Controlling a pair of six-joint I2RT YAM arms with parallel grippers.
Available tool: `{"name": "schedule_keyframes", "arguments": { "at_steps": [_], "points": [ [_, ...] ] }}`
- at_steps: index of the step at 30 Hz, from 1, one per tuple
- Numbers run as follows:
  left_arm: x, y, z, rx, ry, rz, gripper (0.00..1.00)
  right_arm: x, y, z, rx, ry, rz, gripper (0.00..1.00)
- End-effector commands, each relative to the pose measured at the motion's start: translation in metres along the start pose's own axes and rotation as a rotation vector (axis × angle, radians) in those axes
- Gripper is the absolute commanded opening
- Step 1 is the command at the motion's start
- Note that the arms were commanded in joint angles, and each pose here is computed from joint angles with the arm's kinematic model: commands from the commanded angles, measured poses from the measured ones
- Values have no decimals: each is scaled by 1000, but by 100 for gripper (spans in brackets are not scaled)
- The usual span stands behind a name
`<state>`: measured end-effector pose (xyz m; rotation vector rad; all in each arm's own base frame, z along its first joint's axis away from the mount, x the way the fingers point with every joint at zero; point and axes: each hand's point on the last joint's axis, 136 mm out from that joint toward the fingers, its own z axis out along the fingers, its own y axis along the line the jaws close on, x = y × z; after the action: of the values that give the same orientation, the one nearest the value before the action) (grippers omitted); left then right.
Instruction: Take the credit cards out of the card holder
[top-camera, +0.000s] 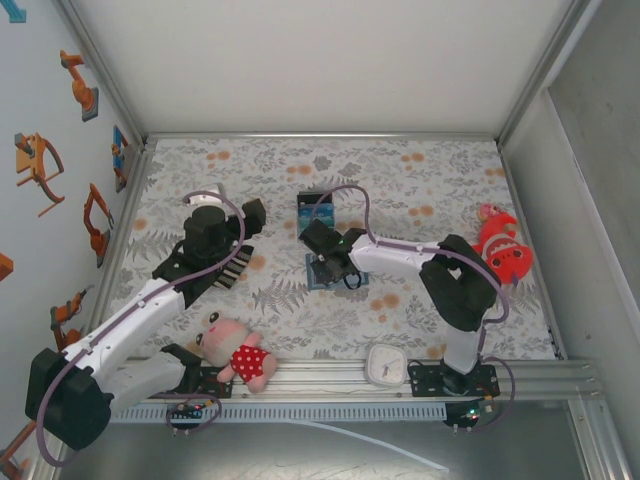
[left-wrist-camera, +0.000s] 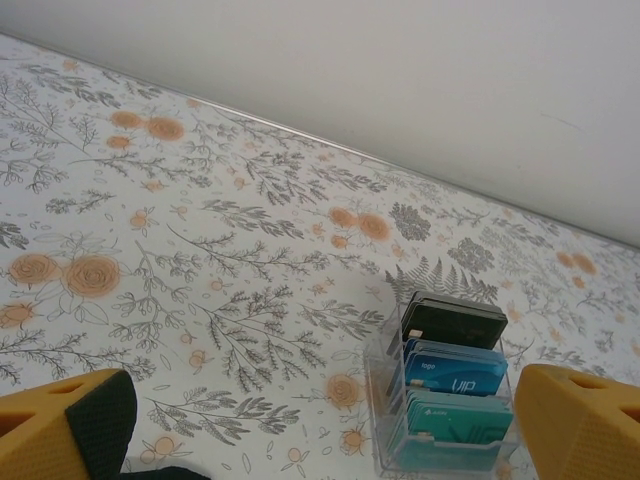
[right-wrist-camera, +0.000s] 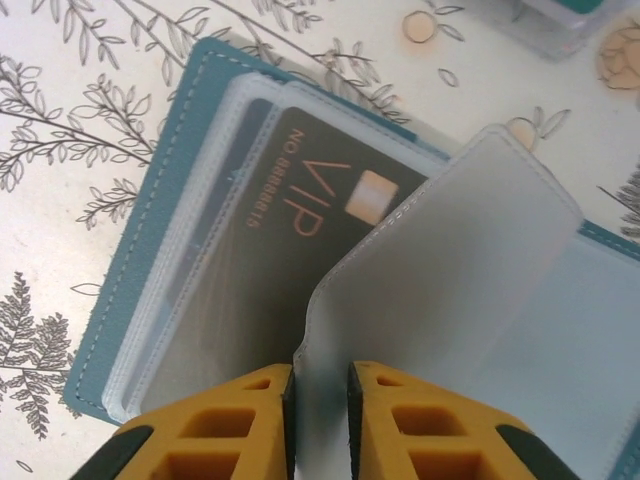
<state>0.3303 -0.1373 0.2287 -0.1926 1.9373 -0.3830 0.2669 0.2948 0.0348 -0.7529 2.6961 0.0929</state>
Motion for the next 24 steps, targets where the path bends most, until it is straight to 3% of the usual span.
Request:
{"name": "schedule_keyframes", "arguments": {
  "at_steps": [1,15,24],
  "points": [
    [-9,-6,-2,7,-5,-11,97,-7,-10,-15,27,-56,34,20],
    [1,-33,3,83,49,94,99,3,-55,-35,103,-137,187,19],
    [37,-60,11,77,163,282,97,14,-79,-44,111,-162,275,21]
  ]
}}
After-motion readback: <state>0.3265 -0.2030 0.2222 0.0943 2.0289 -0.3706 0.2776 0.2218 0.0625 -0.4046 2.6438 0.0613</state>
